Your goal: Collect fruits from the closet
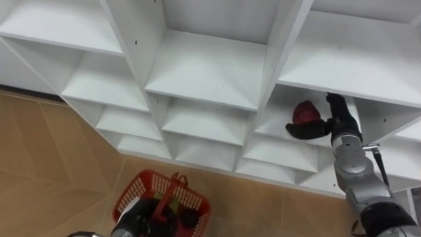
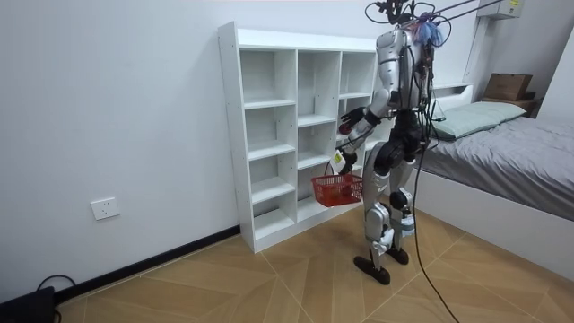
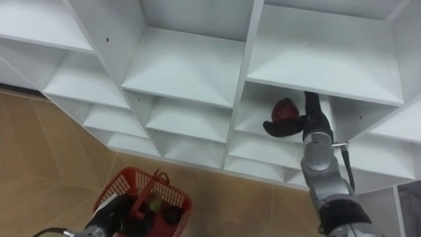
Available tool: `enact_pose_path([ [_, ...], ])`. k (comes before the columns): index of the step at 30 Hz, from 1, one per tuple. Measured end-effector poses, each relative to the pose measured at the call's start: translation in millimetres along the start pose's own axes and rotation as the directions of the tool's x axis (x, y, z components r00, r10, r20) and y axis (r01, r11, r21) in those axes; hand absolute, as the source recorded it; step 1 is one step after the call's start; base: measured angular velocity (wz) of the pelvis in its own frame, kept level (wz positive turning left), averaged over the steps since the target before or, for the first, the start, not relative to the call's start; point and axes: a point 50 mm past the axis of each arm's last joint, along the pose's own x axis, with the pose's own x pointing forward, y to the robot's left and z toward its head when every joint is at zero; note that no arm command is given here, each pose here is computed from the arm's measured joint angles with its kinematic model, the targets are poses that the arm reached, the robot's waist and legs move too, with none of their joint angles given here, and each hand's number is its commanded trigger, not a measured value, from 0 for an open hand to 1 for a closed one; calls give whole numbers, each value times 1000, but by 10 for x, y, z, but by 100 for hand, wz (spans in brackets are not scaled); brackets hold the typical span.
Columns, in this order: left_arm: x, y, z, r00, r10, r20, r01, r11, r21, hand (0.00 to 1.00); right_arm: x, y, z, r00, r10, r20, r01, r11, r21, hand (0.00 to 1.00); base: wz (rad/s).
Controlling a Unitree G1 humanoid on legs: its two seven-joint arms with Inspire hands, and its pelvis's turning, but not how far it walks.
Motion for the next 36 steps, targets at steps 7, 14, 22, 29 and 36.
enact_pose_path([
  [7,46,21,13,1000,-1,-18,1,1000,6,100,6,-8,-15,1000,-3,-11,3,1000,5,0,-5],
  [14,50,16,-26,999,-12,-39,13,1000,5,100,18,-7,-2,1000,-4,-16,5,1000,27,0,0],
  [22,75,15,5,999,-13,-37,13,1000,6,100,24,-16,-40,999,-6,-35,7,1000,21,0,0],
  [29,78,23,-12,999,-1,-47,1,1000,5,100,67,-31,12,1000,-8,-30,9,1000,15,0,0],
  [36,100,-17,40,999,-26,-34,27,999,26,100,118,-31,136,1000,0,4,0,1000,16,0,-1],
])
